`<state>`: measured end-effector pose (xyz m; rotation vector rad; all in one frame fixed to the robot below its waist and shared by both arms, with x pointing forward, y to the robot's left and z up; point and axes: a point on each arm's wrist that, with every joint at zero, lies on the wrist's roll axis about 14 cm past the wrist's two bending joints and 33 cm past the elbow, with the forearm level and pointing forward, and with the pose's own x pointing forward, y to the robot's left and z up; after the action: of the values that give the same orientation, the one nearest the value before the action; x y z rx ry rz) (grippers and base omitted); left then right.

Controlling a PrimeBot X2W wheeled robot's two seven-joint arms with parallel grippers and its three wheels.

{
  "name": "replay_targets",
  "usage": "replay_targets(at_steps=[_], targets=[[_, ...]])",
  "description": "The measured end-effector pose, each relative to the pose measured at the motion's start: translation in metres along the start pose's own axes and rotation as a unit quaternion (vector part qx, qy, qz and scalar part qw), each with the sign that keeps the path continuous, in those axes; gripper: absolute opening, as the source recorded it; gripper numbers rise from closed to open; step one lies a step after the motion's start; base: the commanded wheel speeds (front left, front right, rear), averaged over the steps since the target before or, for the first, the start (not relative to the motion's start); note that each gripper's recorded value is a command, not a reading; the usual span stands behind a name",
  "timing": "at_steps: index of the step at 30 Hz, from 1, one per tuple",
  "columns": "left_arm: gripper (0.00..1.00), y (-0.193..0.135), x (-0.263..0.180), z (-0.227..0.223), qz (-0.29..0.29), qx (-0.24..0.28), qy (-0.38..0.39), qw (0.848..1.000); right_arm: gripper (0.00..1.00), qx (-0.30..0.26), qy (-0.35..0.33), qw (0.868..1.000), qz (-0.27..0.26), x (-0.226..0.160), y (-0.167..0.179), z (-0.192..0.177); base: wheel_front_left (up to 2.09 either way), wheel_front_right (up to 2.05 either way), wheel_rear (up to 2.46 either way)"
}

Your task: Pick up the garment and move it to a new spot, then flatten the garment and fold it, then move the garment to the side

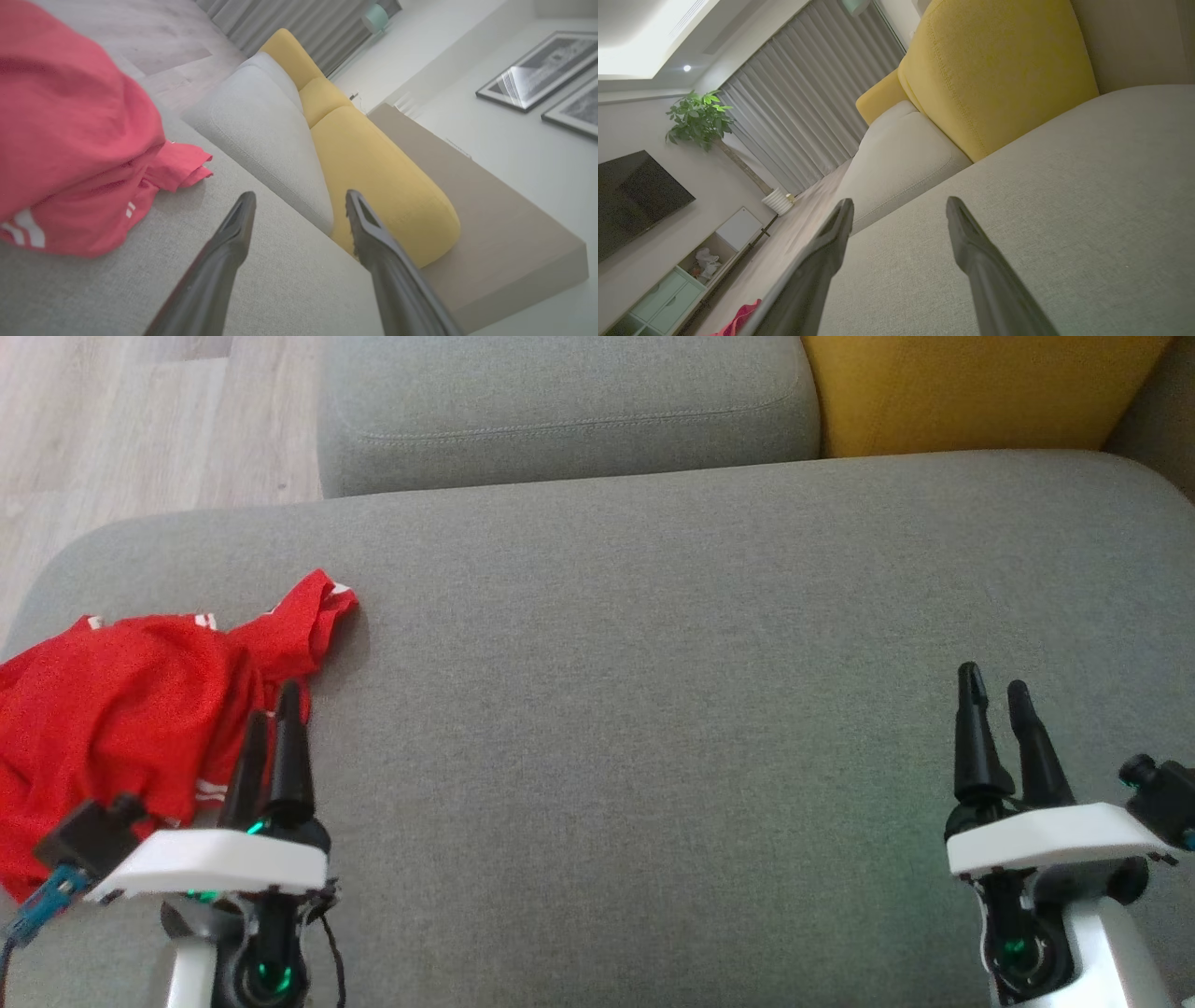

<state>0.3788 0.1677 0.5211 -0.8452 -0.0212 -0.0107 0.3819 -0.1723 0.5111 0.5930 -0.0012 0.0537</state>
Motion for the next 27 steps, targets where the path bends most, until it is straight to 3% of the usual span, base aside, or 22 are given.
replay_targets(at_steps=[13, 27], targets=[[1.0, -0.02, 0.001, -0.011, -0.029, 0.125, 0.006, 0.992, 1.0, -0.106, 0.016, 0.994, 0.016, -0.001, 0.007, -0.009, 0.0, 0.0, 0.0], [1.0, -0.03, -0.003, -0.025, -0.053, 0.264, 0.012, 0.963, 1.0, -0.231, 0.016, 0.972, 0.034, -0.003, 0.011, -0.013, 0.0, 0.0, 0.0]])
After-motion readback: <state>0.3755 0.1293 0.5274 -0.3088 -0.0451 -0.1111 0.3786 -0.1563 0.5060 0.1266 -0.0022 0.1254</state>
